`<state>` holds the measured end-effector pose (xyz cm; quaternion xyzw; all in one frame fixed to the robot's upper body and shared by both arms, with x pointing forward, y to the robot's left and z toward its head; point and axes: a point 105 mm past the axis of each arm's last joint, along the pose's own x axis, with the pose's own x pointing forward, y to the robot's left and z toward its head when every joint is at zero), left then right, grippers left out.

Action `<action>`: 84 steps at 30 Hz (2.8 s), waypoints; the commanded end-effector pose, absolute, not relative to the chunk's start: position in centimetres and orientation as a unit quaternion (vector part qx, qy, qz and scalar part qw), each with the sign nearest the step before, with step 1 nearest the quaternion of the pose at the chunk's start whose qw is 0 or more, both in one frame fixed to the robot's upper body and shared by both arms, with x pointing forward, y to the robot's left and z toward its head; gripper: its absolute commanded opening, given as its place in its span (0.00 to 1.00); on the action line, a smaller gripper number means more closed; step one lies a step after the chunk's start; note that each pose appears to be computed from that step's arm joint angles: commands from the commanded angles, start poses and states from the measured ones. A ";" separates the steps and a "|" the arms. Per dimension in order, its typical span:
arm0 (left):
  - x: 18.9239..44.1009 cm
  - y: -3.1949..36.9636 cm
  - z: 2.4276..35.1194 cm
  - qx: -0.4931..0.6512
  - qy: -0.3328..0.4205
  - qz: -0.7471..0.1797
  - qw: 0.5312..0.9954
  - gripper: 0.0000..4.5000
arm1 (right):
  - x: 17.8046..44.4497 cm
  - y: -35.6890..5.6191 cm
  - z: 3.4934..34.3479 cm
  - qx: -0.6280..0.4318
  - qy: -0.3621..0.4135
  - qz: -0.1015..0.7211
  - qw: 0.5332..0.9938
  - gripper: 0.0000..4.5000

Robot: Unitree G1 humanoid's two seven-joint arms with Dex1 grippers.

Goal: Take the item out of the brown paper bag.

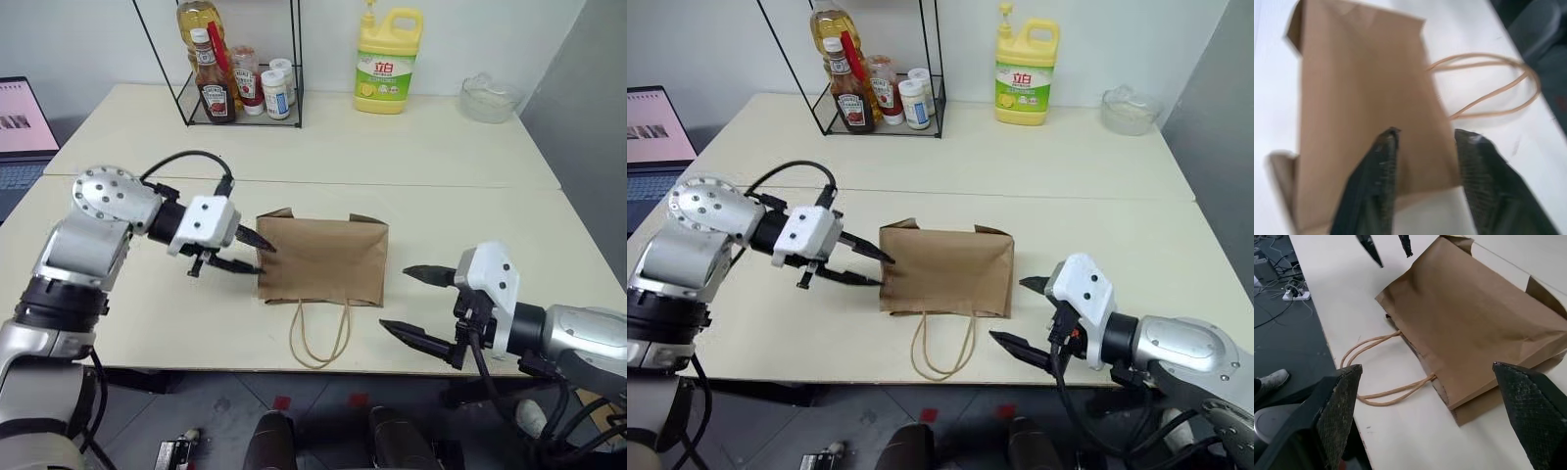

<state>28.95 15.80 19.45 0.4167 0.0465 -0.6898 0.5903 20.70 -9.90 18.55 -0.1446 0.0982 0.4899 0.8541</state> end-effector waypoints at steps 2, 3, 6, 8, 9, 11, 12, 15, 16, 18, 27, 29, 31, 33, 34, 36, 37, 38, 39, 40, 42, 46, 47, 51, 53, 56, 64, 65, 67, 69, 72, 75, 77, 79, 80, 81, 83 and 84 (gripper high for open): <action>28.0 14.6 18.2 0.473 0.002 -0.708 0.525 0.80 | 20.0 -9.3 19.0 -0.160 0.081 0.510 0.842 1.00; 27.9 14.4 17.7 0.479 -0.003 -0.711 0.516 0.86 | 19.9 -9.3 19.0 -0.160 0.082 0.512 0.840 1.00; 28.0 13.9 16.3 0.499 -0.020 -0.717 0.486 0.86 | 19.7 -9.0 18.9 -0.158 0.084 0.518 0.837 1.00; 28.2 13.4 15.7 0.504 -0.032 -0.721 0.473 0.86 | 19.6 -8.9 18.8 -0.158 0.086 0.520 0.835 1.00; 28.2 13.2 15.4 0.504 -0.038 -0.724 0.468 0.86 | 19.5 -8.9 18.7 -0.159 0.088 0.521 0.834 1.00; 28.3 12.7 14.9 0.506 -0.046 -0.728 0.461 0.86 | 19.4 -8.8 18.6 -0.159 0.090 0.521 0.834 1.00; 28.4 12.4 14.6 0.507 -0.051 -0.729 0.457 0.86 | 19.4 -8.8 18.6 -0.159 0.090 0.521 0.834 1.00; 28.7 11.3 14.1 0.502 -0.067 -0.733 0.455 0.86 | 19.3 -8.7 18.6 -0.159 0.091 0.521 0.834 1.00; 28.7 10.9 13.9 0.501 -0.072 -0.734 0.454 0.86 | 19.3 -8.7 18.6 -0.159 0.091 0.521 0.834 1.00; 28.9 10.7 13.5 0.506 -0.076 -0.735 0.445 0.86 | 19.3 -8.7 18.7 -0.160 0.092 0.521 0.834 1.00; 29.3 9.3 11.8 0.520 -0.103 -0.731 0.431 0.86 | 19.4 -8.8 18.8 -0.170 0.095 0.517 0.834 1.00; 28.9 8.6 11.7 0.513 -0.118 -0.735 0.428 0.86 | 19.4 -8.8 18.7 -0.173 0.096 0.517 0.833 1.00; 28.6 8.3 11.7 0.508 -0.126 -0.738 0.425 0.77 | 19.4 -8.9 18.6 -0.176 0.097 0.515 0.833 1.00; 28.4 8.2 11.9 0.504 -0.129 -0.740 0.427 0.65 | 19.4 -8.9 18.5 -0.180 0.098 0.513 0.833 1.00; 28.4 8.1 12.0 0.503 -0.130 -0.740 0.427 0.58 | 19.4 -8.9 18.5 -0.182 0.098 0.512 0.834 1.00; 28.4 8.0 12.2 0.502 -0.131 -0.740 0.428 0.44 | 19.4 -9.0 18.4 -0.185 0.097 0.510 0.835 1.00; 28.4 8.0 12.3 0.498 -0.131 -0.741 0.430 0.38 | 19.4 -8.9 18.3 -0.186 0.097 0.509 0.835 1.00; 28.3 8.0 12.5 0.495 -0.130 -0.743 0.432 0.31 | 19.5 -8.9 18.2 -0.189 0.097 0.509 0.834 1.00; 28.3 7.9 12.6 0.490 -0.128 -0.744 0.437 0.25 | 19.4 -8.9 18.2 -0.193 0.097 0.509 0.833 1.00; 28.4 7.9 12.9 0.475 -0.122 -0.745 0.452 0.17 | 19.4 -8.9 18.0 -0.199 0.096 0.509 0.832 1.00; 28.8 7.8 13.7 0.450 -0.111 -0.742 0.484 0.03 | 19.3 -8.8 17.7 -0.222 0.098 0.515 0.822 1.00; 29.9 7.8 15.4 0.409 -0.094 -0.728 0.542 0.01 | 18.5 -8.9 16.4 -0.288 0.106 0.545 0.781 1.00; 30.3 7.8 15.9 0.400 -0.093 -0.721 0.558 0.01 | 18.3 -9.0 16.2 -0.305 0.103 0.552 0.769 1.00; 31.5 7.7 17.5 0.367 -0.087 -0.700 0.607 0.01 | 18.2 -9.2 15.5 -0.371 0.077 0.582 0.720 1.00; 31.7 7.6 17.8 0.359 -0.086 -0.696 0.616 0.01 | 18.4 -9.3 15.2 -0.415 0.048 0.592 0.689 1.00; 31.7 7.6 17.8 0.356 -0.084 -0.695 0.619 0.01 | 18.9 -9.0 14.7 -0.474 -0.014 0.594 0.650 1.00; 31.5 7.8 16.7 0.351 -0.077 -0.697 0.620 0.01 | 19.9 -6.7 14.1 -0.535 -0.166 0.586 0.586 1.00; 31.5 7.8 16.6 0.351 -0.076 -0.697 0.620 0.01 | 19.8 -6.5 13.9 -0.535 -0.177 0.589 0.580 1.00; 31.6 7.8 16.5 0.350 -0.076 -0.697 0.621 0.01 | 19.5 -6.1 13.4 -0.535 -0.195 0.596 0.566 1.00; 31.6 7.9 16.5 0.349 -0.077 -0.697 0.622 0.01 | 19.1 -6.2 12.7 -0.535 -0.197 0.608 0.553 1.00; 31.7 8.0 16.5 0.348 -0.076 -0.697 0.622 0.01 | 18.1 -6.9 11.9 -0.525 -0.186 0.629 0.542 1.00; 31.7 8.0 16.5 0.348 -0.076 -0.696 0.623 0.01 | 17.5 -6.8 11.7 -0.516 -0.188 0.635 0.543 1.00; 31.7 7.9 16.4 0.347 -0.077 -0.696 0.623 0.01 | 17.8 -6.3 11.8 -0.518 -0.199 0.629 0.545 1.00; 31.7 7.8 16.3 0.346 -0.078 -0.697 0.623 0.01 | 18.5 -5.5 12.1 -0.522 -0.211 0.622 0.545 1.00; 31.7 7.7 16.3 0.345 -0.079 -0.698 0.623 0.01 | 18.8 -5.2 12.1 -0.523 -0.215 0.621 0.543 1.00; 31.7 7.6 16.4 0.345 -0.079 -0.698 0.622 0.01 | 19.1 -4.9 12.0 -0.528 -0.215 0.621 0.538 1.00; 31.8 7.5 16.4 0.345 -0.080 -0.699 0.621 0.01 | 19.5 -4.6 11.6 -0.535 -0.214 0.622 0.530 1.00; 31.8 7.5 16.4 0.346 -0.080 -0.699 0.620 0.01 | 19.8 -4.4 11.3 -0.541 -0.210 0.623 0.525 1.00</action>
